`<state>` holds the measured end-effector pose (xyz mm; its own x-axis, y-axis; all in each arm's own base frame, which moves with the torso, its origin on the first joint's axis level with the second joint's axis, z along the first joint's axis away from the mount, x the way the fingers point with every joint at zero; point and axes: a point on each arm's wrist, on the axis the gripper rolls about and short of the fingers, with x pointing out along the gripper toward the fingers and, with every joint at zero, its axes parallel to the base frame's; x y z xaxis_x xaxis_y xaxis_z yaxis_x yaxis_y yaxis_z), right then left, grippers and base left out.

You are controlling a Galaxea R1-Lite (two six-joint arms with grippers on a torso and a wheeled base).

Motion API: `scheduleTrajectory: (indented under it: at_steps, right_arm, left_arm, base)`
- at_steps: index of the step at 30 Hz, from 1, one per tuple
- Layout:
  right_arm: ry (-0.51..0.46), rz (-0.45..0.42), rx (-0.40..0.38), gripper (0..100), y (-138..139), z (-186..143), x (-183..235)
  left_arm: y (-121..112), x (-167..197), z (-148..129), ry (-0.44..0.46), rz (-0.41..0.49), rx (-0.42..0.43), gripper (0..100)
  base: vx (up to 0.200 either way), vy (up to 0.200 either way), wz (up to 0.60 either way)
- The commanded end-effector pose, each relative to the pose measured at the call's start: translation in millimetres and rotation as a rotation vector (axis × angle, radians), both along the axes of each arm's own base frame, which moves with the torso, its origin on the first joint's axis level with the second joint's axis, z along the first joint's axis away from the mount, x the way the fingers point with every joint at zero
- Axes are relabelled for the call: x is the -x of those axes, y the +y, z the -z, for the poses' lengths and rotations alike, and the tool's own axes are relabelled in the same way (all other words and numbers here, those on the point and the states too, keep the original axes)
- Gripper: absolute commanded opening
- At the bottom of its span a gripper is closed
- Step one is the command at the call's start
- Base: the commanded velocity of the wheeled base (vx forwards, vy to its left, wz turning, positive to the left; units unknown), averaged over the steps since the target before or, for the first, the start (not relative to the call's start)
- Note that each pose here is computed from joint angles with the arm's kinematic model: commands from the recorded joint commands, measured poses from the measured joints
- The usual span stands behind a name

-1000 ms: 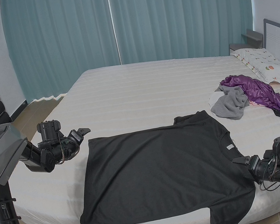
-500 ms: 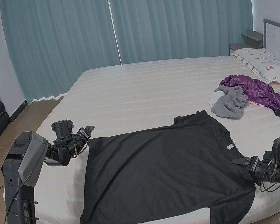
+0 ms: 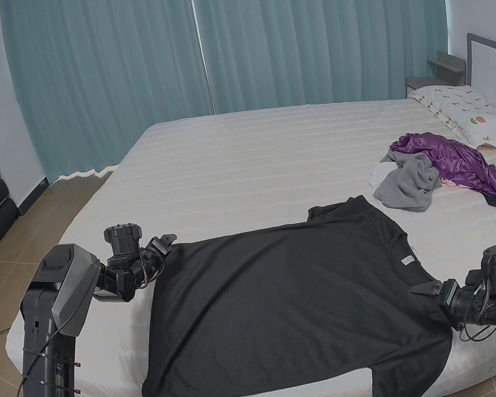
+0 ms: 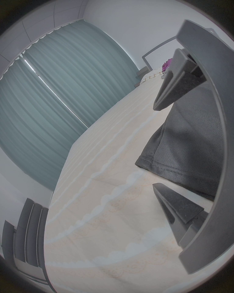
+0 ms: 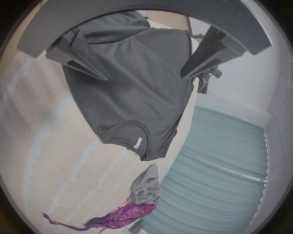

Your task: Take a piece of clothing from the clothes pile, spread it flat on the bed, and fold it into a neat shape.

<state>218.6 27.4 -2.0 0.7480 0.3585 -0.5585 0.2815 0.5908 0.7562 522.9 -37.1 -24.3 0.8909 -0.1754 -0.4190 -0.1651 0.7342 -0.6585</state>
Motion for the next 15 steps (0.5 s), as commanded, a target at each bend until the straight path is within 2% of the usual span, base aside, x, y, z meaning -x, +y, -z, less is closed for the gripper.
scheduleTrajectory:
  at_steps: [1, 4, 5, 15]
  right_arm:
    - [-0.012, -0.002, -0.001, 100, 0.3, -0.4, -1.0]
    - [-0.010, -0.002, -0.001, 100, 0.3, -0.1, -1.0]
    - [-0.010, -0.002, -0.001, 100, 0.3, -0.1, -1.0]
    - [-0.012, 0.000, -0.001, 100, 0.0, 0.1, -1.8]
  left_arm:
    - [-0.3, -1.1, 0.8, 0.000, 0.003, 0.002, 100]
    - [-0.3, -1.5, 4.0, 0.006, 0.003, 0.000, 100]
    - [-0.3, -1.5, 4.0, 0.006, 0.003, 0.000, 0]
    - [2.2, -5.8, 1.8, -0.019, -0.016, 0.001, 0]
  base:
    - [0.000, 0.000, 0.00]
    - [0.000, 0.000, 0.00]
    - [0.000, 0.000, 0.00]
    - [0.000, 0.000, 0.00]
